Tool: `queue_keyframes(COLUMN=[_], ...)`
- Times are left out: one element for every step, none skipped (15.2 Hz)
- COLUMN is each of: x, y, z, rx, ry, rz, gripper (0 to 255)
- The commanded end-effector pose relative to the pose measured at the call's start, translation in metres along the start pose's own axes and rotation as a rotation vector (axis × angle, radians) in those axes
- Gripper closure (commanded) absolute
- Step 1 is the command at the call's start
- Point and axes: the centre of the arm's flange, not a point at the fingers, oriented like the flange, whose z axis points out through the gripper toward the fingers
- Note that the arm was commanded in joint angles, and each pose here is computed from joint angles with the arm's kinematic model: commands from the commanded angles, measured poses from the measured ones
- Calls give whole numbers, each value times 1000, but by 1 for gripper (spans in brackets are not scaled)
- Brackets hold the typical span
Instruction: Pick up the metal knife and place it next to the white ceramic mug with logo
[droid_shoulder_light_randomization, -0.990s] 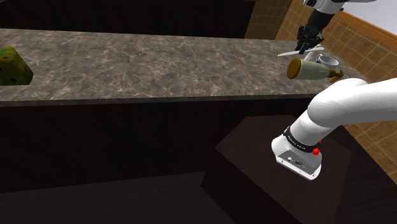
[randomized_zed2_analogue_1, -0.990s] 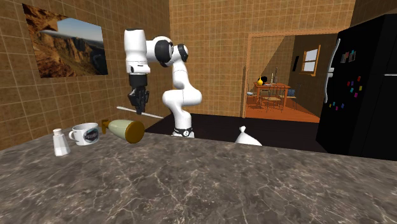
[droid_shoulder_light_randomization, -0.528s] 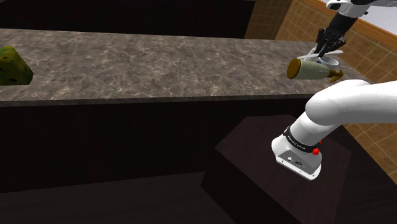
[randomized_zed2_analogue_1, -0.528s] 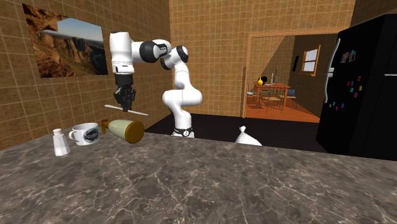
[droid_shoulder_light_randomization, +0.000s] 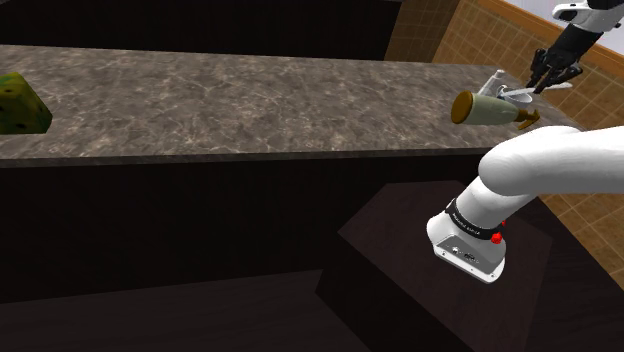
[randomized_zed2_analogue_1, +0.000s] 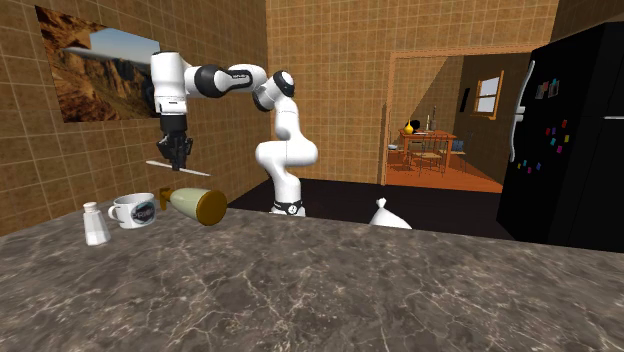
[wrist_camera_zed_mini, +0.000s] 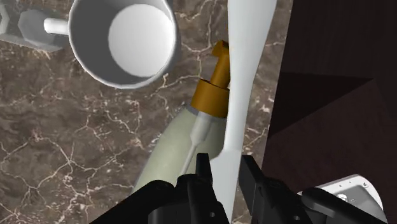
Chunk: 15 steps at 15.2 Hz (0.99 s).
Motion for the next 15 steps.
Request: queue_keyframes(x=[-28,-40,-53,-66,-78,-91,-104,-116,-129,-142,-154,-167,-179,-192,-205], y=[-10,-14,-17,-21,-25,-29,-33,-36,-40,-44,-48,-52,-55,-59,-63], z=[3,2,2,2,2,2,2,2,2,2,2,2,2,2,2], rx=[1,1,1,1,1,1,1,1,1,1,1,1,1,1,1], ry=[0,0,0,0,0,0,0,0,0,0,0,0,0,0,0], rz=[-1,-1,-1,-1,-1,-1,-1,-1,-1,-1,-1,-1,-1,-1,-1], gripper=[255,255,255,255,255,255,255,255,255,255,255,255,255,255,255])
